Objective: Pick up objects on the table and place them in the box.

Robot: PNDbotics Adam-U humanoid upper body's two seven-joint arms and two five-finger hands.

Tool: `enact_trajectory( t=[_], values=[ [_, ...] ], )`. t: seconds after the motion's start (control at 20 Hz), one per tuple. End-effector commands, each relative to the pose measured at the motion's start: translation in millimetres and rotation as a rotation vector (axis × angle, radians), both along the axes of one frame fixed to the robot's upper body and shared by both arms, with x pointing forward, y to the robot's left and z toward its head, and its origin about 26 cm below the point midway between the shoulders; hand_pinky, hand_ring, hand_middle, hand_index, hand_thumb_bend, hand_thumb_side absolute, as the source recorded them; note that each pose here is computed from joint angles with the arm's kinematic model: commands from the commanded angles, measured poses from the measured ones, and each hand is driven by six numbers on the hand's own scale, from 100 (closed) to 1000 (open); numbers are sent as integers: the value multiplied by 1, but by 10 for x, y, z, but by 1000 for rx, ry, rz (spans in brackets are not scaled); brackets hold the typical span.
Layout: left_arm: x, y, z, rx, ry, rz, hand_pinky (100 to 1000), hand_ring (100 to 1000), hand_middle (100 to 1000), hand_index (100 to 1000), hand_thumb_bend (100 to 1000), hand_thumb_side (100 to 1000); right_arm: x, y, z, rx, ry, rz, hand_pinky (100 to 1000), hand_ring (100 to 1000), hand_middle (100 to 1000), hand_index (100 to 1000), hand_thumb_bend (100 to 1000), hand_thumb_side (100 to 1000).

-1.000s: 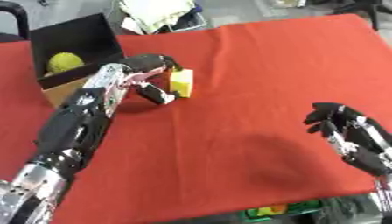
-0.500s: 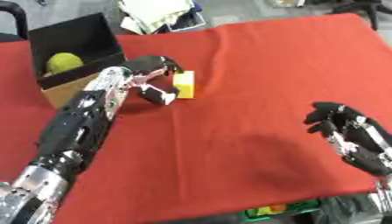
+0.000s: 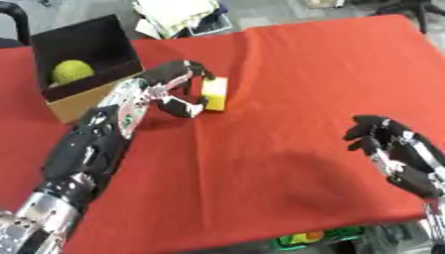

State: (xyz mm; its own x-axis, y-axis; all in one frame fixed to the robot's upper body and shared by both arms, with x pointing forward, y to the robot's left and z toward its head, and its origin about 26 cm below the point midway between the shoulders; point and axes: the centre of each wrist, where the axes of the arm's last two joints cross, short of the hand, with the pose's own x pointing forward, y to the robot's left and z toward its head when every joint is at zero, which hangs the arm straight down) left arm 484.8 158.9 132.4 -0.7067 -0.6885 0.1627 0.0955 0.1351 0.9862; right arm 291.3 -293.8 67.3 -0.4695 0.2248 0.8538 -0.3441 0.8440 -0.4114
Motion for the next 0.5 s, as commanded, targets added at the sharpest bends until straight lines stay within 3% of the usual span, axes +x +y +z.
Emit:
enact_trajectory(
  t=[0.05,0.3,0.5],
  values=[
    [26,83,369,-62,-94,17,629,433,371,597,100,215,8,-32,59,-8,-19,-2,635,714,654,834,100,470],
    [1,331,783,-142,-176,96,629,439,376,603,100,195,6,-48,65,-8,-20,-10,635,714,654,834,100,470],
    [0,844,977,-218,-231,262,622,448,387,614,100,202,2,-74,70,-9,-20,-24,635,714,653,834,100,470]
  ],
)
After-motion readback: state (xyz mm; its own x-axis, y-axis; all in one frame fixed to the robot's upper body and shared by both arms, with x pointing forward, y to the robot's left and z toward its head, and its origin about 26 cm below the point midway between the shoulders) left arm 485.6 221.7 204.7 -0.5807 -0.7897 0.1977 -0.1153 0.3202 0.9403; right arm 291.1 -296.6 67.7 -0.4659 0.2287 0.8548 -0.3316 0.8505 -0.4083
